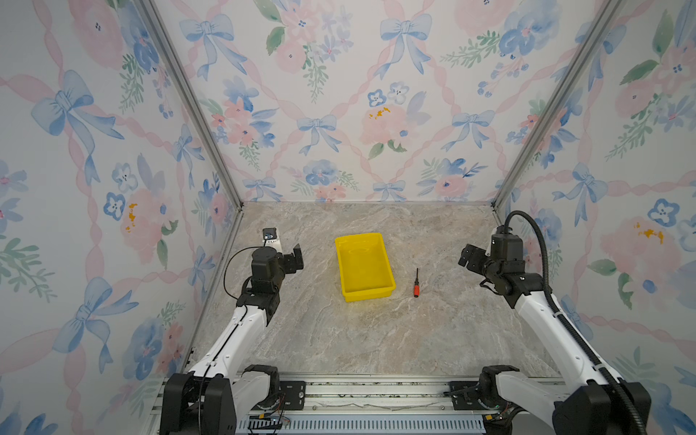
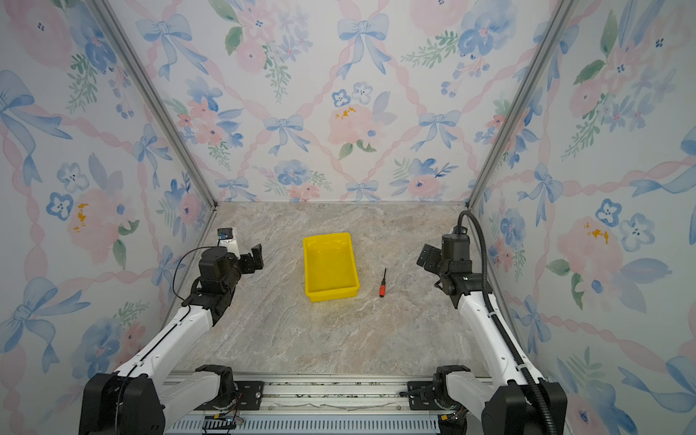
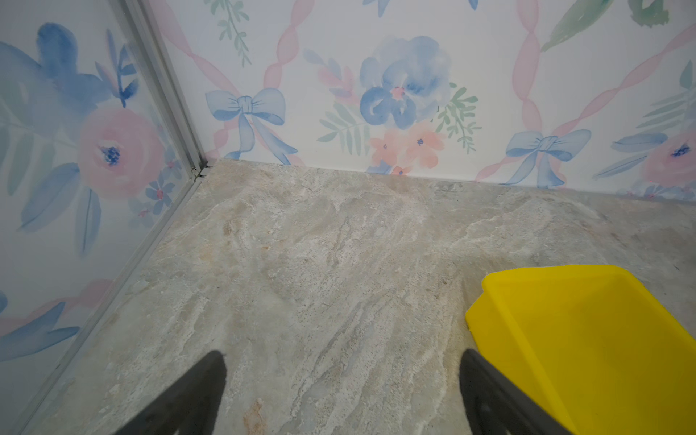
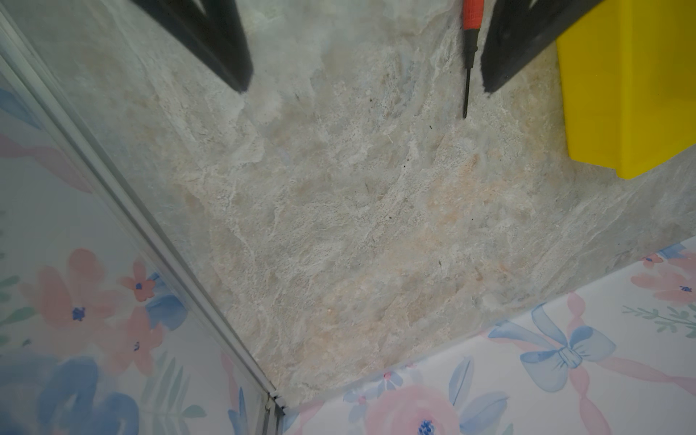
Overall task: Put the screwdriver in the bin
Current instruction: 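Move the right gripper over the red-handled screwdriver while the left arm rises beside the bin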
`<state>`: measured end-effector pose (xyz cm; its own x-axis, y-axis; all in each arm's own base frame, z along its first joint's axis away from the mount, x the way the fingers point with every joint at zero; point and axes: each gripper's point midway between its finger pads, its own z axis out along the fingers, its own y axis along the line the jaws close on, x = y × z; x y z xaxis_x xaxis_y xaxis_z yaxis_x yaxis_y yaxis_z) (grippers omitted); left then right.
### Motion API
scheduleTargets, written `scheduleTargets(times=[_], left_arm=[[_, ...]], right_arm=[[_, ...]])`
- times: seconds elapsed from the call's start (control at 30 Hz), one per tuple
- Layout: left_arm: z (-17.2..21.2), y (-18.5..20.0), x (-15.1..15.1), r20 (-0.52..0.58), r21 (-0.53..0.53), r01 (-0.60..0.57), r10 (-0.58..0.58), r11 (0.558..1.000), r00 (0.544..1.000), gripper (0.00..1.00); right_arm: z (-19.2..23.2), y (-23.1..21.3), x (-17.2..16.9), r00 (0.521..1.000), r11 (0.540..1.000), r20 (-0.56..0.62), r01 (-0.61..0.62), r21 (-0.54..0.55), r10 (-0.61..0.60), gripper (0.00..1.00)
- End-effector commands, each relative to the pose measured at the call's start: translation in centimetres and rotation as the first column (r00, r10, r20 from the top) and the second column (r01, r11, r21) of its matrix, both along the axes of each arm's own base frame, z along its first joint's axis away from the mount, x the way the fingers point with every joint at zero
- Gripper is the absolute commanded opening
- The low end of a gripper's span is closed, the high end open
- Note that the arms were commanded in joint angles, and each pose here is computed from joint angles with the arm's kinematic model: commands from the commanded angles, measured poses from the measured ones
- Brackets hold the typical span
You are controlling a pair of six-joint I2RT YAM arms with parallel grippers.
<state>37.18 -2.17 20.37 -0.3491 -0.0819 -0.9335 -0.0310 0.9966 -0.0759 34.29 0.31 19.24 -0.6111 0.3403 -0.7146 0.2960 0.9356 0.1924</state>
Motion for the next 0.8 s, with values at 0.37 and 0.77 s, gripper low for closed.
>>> scheduleTargets(times=[0.37,0.77], left_arm=[[1.8,-10.2,-3.1,-0.054,-0.194,0.426,-0.443,0.884,0.895,0.97],[2.0,-15.4,-6.4,-0.024,-0.209,0.592,-0.609,0.779,0.793,0.97]], right_arm=[[-5.1,7.9,-1.8,0.930,0.992,-0.348,-0.109,0.056,0.122,0.97],[-9.6,10.9,-1.0,0.877,0.988,-0.455,-0.143,0.063,0.156,0.97]])
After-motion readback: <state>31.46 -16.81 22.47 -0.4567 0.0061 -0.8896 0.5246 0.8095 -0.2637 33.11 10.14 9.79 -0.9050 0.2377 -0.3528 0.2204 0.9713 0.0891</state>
